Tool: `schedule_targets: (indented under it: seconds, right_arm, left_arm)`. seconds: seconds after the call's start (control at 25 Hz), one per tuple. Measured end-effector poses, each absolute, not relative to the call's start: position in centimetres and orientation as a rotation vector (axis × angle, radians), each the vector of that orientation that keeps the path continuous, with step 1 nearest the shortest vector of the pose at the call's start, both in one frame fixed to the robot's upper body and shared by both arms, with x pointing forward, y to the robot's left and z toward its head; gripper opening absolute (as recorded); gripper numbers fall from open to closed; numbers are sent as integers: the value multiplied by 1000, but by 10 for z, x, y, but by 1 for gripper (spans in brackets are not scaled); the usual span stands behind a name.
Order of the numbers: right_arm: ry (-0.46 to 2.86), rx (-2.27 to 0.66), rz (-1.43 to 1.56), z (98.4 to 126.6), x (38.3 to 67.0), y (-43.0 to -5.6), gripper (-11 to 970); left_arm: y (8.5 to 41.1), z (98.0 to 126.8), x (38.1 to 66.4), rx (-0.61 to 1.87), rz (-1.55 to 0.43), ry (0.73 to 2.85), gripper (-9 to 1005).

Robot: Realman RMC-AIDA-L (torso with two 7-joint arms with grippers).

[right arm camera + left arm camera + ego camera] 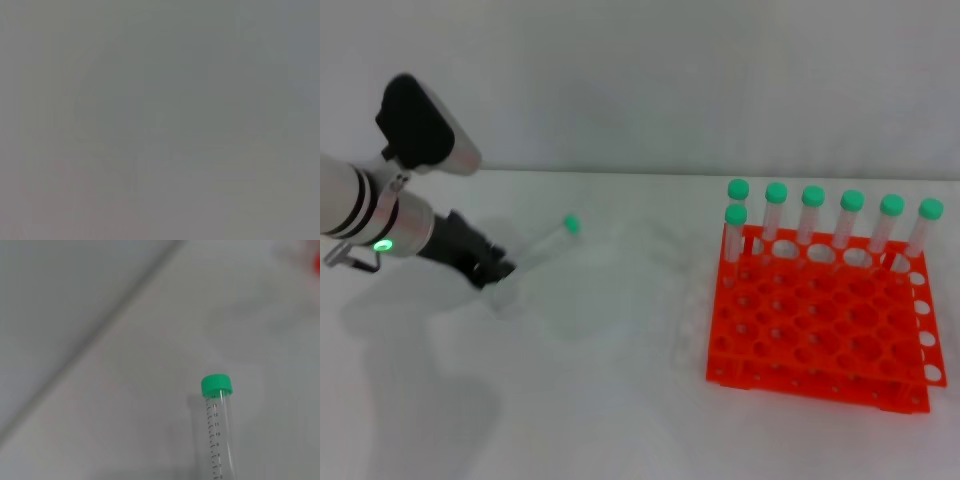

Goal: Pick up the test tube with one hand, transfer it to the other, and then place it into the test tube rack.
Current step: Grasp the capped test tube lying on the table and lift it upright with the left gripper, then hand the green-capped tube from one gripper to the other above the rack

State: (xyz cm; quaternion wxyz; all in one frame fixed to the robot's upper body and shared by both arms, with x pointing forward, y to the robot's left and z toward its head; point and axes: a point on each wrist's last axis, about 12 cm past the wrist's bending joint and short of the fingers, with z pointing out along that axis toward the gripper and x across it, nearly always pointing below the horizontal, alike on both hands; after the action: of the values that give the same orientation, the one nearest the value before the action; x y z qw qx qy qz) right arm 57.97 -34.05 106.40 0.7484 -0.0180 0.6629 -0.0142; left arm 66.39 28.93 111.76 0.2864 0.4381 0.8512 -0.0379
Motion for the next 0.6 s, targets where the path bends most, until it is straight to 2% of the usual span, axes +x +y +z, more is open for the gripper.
schedule_targets:
  seconds: [0.32, 0.48, 0.6]
  right_arm:
    - [1448, -35, -30, 1064, 580, -341, 844]
    - [1450, -15, 15, 1065, 581, -339, 842]
    - [1453, 7, 102, 1066, 582, -337, 841]
  left_arm:
    - [285, 1132, 675, 924, -206, 1984, 199]
    - [284, 1131, 667, 776, -277, 1788, 201]
    - [286, 1127, 650, 686, -347, 1639, 203]
